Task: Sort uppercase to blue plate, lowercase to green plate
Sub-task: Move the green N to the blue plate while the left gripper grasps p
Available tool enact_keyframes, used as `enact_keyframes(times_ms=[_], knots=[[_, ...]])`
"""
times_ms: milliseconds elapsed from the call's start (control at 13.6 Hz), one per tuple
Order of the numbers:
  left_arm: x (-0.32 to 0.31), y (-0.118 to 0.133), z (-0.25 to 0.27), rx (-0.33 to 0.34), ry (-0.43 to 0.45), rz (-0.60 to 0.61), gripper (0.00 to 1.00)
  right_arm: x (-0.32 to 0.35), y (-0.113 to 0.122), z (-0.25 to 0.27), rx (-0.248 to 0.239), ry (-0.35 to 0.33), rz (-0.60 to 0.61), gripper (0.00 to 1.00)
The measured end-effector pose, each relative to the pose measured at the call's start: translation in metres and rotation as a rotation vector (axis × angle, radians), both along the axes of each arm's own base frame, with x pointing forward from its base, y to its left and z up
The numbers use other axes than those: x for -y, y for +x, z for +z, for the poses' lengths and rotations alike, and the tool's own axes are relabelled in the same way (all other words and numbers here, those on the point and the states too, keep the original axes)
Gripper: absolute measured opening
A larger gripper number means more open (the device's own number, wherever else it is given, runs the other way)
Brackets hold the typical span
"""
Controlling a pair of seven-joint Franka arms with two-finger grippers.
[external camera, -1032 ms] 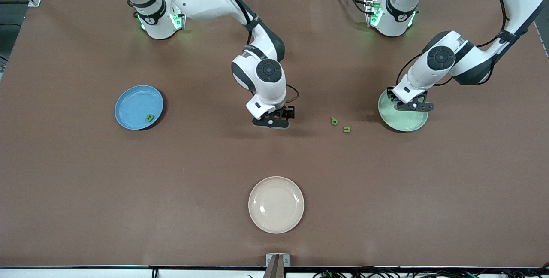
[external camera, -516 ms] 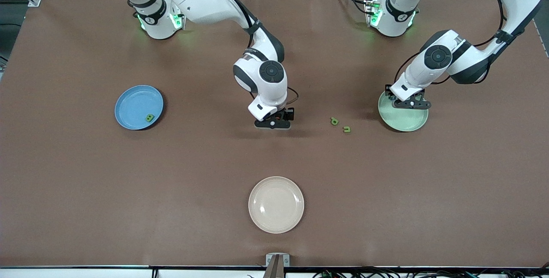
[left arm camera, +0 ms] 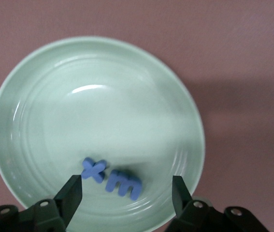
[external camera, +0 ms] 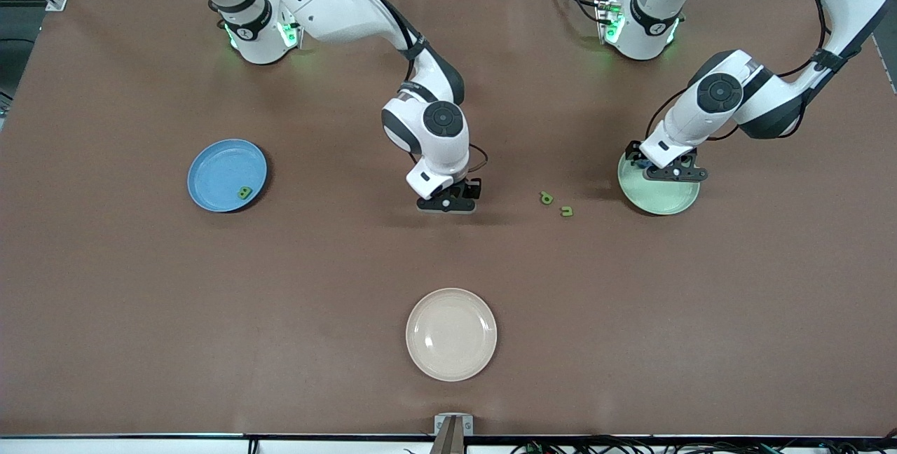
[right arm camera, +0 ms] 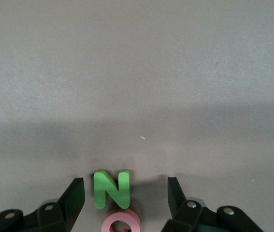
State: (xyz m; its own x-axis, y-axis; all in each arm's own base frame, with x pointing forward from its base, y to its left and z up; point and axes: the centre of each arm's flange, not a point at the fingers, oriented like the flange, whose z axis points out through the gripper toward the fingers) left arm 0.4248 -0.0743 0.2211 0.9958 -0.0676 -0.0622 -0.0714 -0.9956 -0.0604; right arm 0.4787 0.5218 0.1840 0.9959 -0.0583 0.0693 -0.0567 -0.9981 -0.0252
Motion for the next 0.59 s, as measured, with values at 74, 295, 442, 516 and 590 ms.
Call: enact_keyframes(times_ms=[74, 295, 442, 516, 590], knots=[[0.013, 0.005, 0.006, 0.020, -0.002, 0.016, 0.84, -0.001, -0.001, -0.001, 0.001, 0.001, 0.001, 0.76], [0.073, 0.017, 0.025, 0.066, -0.025, 0.073, 0.84, -0.004, -0.003, -0.004, 0.010, 0.012, 0.007, 0.70], [0.115, 0.021, 0.037, 0.076, -0.052, 0.122, 0.84, -0.004, -0.003, -0.005, 0.011, 0.014, 0.008, 0.66], [0.133, 0.024, 0.041, 0.076, -0.062, 0.151, 0.85, -0.004, -0.003, -0.004, 0.013, 0.013, 0.009, 0.54], [0.151, 0.026, 0.042, 0.077, -0.067, 0.178, 0.85, -0.004, -0.001, -0.003, 0.017, 0.014, 0.008, 0.43]])
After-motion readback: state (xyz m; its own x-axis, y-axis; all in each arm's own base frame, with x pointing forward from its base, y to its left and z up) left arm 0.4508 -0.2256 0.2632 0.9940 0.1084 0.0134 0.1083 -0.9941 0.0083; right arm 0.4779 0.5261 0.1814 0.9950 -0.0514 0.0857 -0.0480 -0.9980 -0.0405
